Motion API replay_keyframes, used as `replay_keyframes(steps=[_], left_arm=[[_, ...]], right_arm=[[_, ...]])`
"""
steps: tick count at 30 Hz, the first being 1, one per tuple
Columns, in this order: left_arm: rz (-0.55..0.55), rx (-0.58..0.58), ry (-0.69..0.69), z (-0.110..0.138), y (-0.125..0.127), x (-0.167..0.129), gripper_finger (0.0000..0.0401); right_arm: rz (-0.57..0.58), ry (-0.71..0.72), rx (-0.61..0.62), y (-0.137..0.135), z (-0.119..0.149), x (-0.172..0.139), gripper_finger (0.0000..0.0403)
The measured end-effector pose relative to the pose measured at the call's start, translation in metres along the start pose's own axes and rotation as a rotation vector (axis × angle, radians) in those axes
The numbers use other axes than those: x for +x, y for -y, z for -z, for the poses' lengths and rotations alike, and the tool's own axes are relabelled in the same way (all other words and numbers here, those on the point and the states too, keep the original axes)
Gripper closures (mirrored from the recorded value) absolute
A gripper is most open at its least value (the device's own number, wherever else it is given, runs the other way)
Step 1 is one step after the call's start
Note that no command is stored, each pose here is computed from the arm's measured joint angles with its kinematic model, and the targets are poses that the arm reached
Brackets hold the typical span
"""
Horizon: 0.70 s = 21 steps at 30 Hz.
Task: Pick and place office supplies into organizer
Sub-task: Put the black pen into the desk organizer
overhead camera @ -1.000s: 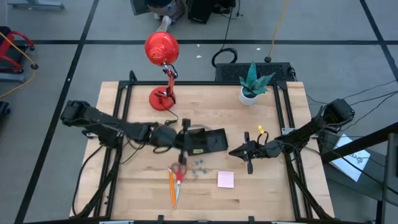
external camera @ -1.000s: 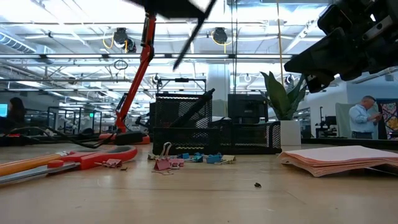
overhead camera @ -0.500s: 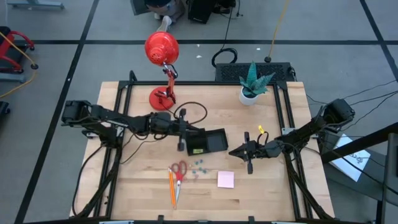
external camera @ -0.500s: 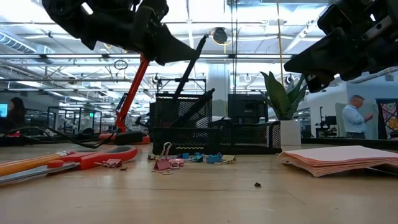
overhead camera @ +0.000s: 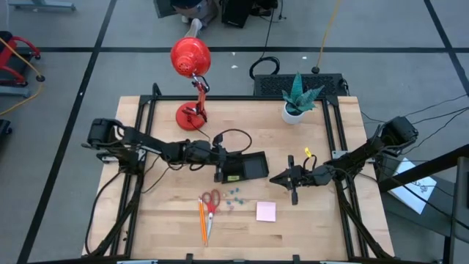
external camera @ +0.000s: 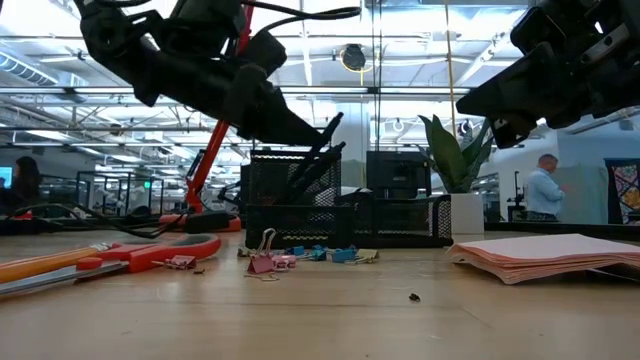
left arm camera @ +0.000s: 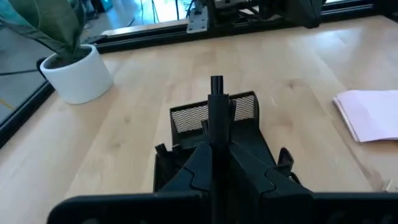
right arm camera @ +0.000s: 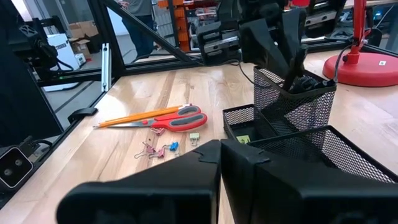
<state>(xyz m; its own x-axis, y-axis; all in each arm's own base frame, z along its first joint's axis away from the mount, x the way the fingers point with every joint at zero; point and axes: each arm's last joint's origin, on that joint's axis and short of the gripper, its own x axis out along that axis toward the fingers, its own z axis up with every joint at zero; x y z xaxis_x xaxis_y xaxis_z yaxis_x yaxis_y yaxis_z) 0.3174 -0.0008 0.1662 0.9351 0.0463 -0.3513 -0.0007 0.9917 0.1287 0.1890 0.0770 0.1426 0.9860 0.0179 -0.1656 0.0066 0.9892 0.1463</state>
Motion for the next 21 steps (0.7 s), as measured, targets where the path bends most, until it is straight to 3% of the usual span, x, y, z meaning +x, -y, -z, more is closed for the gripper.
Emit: replay_keyframes(steps=[13, 21], left_arm=[[-0.073, -0.068, -0.111, 0.009, -0.001, -0.001, 0.0371], [-0.051, -0.087, -0.147, 0.012, 0.0, -0.001, 0.0371]], right_arm=[[0.0, -0.007, -0.003, 0.0, 0.001, 0.0, 0.0399], [0.002, -0.006, -0.003, 0.0, 0.001, 0.0, 0.0399]])
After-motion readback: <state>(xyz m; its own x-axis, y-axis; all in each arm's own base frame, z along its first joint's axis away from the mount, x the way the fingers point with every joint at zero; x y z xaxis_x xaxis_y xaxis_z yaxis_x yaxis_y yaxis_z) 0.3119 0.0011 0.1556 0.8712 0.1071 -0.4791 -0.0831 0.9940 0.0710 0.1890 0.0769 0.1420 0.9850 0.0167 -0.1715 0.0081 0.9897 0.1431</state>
